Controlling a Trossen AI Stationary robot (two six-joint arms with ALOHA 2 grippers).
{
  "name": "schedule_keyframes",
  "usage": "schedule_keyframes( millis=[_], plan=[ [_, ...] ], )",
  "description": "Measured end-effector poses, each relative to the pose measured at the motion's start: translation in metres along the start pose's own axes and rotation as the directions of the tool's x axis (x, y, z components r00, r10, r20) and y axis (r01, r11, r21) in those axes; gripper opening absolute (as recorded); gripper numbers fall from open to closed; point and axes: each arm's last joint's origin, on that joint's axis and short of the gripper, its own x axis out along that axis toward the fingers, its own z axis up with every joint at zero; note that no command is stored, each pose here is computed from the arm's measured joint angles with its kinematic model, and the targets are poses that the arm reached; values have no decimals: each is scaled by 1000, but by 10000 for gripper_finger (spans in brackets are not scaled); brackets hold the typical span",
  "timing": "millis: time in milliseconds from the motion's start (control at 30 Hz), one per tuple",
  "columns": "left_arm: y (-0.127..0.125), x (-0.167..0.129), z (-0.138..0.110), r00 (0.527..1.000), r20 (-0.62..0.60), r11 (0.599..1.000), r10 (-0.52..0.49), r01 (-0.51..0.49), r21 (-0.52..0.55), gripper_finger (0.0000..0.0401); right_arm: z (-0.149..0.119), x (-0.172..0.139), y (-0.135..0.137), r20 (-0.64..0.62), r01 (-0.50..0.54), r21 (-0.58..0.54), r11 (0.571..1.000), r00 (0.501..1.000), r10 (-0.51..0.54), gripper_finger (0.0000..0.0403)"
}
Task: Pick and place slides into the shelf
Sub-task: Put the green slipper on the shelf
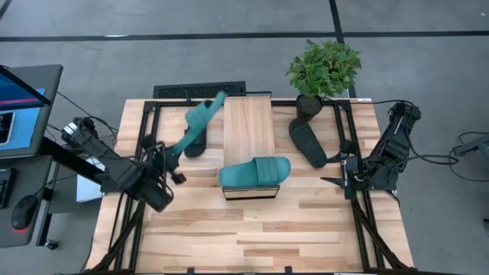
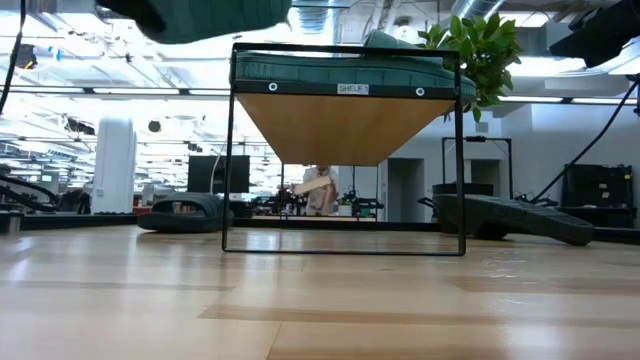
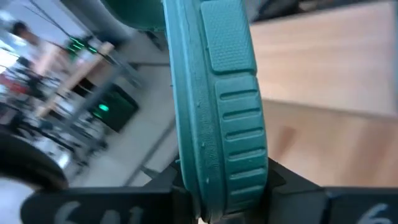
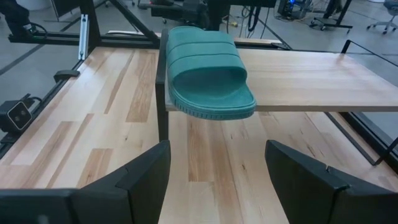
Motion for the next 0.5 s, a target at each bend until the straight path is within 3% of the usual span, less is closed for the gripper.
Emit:
schedule_keyframes(
  millis=[267,500],
  plan=[
    [12,22,23,989,35,984,143,-146,105,58,0,0,0,-2,1,-3,1000,1000,-1,255],
    [24,32,65,990,19,964,142,-142,225,58,0,0,0,-2,1,-3,1000,1000,-1,255]
  ],
)
